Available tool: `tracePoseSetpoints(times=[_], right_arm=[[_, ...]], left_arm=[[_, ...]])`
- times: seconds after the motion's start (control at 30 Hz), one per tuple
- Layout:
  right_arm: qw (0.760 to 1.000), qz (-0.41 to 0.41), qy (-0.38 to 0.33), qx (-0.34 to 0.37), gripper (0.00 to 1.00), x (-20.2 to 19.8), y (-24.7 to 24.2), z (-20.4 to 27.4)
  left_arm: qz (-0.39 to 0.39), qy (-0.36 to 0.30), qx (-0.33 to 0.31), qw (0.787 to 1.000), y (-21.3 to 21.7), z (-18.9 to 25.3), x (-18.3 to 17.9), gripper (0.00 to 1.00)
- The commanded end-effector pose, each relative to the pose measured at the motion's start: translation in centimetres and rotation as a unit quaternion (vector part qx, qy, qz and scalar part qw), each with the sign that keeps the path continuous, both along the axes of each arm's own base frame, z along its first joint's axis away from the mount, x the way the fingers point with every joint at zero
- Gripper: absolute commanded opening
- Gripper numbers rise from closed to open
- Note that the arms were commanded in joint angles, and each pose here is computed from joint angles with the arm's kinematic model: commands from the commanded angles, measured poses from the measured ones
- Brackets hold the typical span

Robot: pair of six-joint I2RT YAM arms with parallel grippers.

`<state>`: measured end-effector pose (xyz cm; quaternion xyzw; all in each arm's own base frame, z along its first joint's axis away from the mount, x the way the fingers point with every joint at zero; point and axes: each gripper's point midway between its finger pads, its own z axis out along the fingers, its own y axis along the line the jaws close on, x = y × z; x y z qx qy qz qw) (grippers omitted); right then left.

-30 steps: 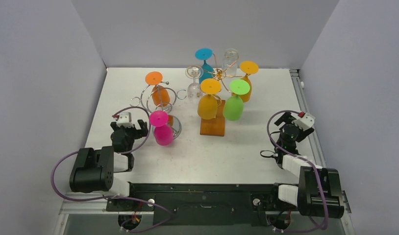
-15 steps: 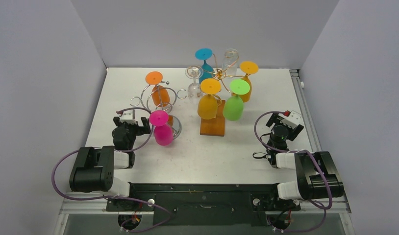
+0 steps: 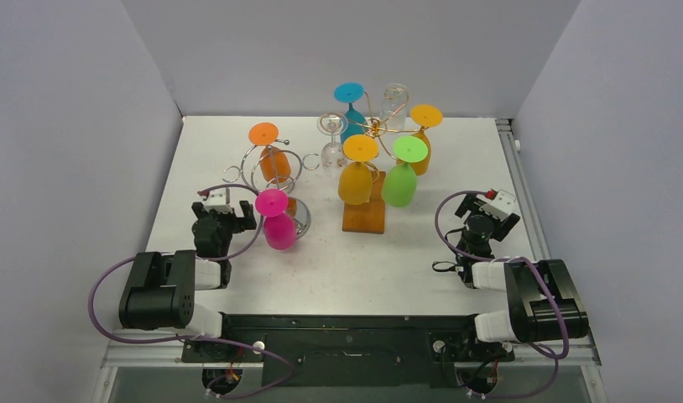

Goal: Place the wine glass upside down on the wine glass rack
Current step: Reset both arms

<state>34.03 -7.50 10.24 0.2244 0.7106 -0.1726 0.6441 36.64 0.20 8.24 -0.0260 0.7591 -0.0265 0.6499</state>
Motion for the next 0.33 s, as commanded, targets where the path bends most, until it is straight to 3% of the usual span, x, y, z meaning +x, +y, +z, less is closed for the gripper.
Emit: tracePoseSetpoints(times=[0.0, 0.3], right_arm=[[0.999, -0.009, -0.042, 0.004, 0.84, 0.46, -0.23, 1.97], [0.999, -0.009, -0.042, 0.004, 0.84, 0.44, -0.24, 1.96]], left_arm=[[0.004, -0.023, -0.003, 1.0, -0.03, 1.62, 1.15, 0.96], [0.021, -0.02, 0.004, 1.0, 0.33, 1.55, 1.25, 0.96]])
